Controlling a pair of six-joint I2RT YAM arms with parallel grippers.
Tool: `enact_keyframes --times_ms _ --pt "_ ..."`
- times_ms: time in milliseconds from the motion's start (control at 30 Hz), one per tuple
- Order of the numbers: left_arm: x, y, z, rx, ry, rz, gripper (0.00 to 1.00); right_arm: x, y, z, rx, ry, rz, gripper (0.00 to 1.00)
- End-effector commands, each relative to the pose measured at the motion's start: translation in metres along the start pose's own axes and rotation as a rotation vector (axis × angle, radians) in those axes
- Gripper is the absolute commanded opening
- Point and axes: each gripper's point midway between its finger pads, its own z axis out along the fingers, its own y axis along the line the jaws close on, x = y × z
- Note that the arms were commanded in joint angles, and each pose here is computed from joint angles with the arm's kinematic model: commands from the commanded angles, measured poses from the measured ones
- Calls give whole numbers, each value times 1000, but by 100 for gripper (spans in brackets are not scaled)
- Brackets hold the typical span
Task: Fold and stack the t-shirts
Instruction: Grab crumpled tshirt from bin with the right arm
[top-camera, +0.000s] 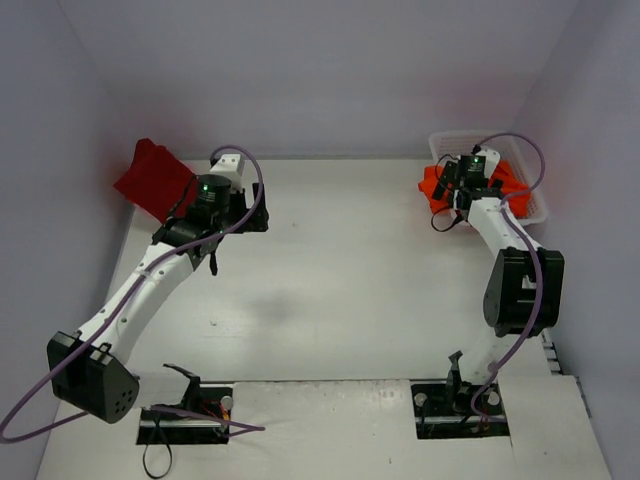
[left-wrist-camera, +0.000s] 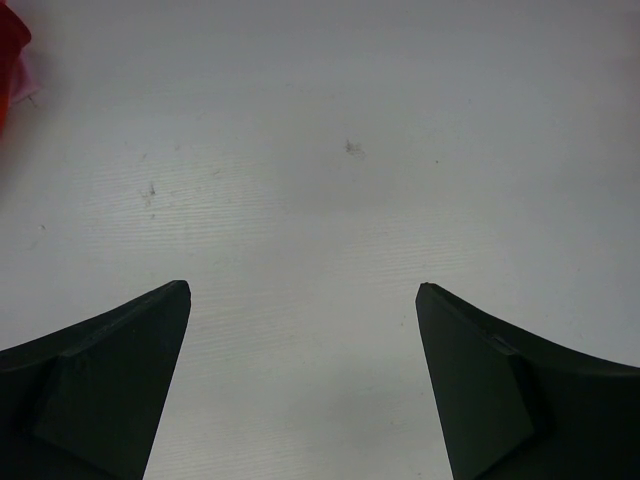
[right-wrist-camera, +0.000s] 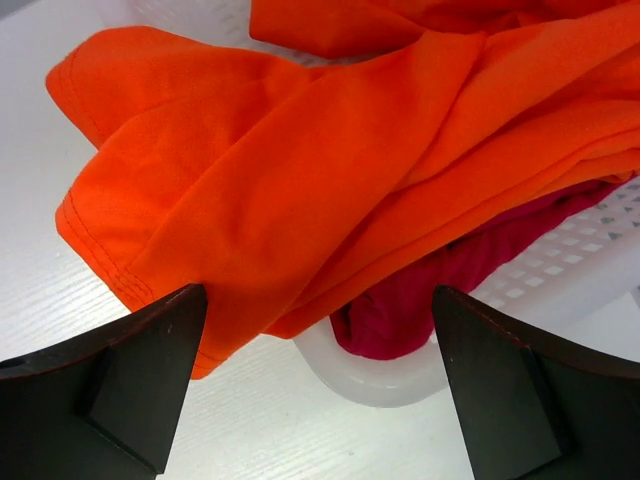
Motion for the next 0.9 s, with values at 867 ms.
enact_keyframes --times_ms 867 --pt "0 8 6 -34 -17 0 91 -54 30 13 -122 -166 52 63"
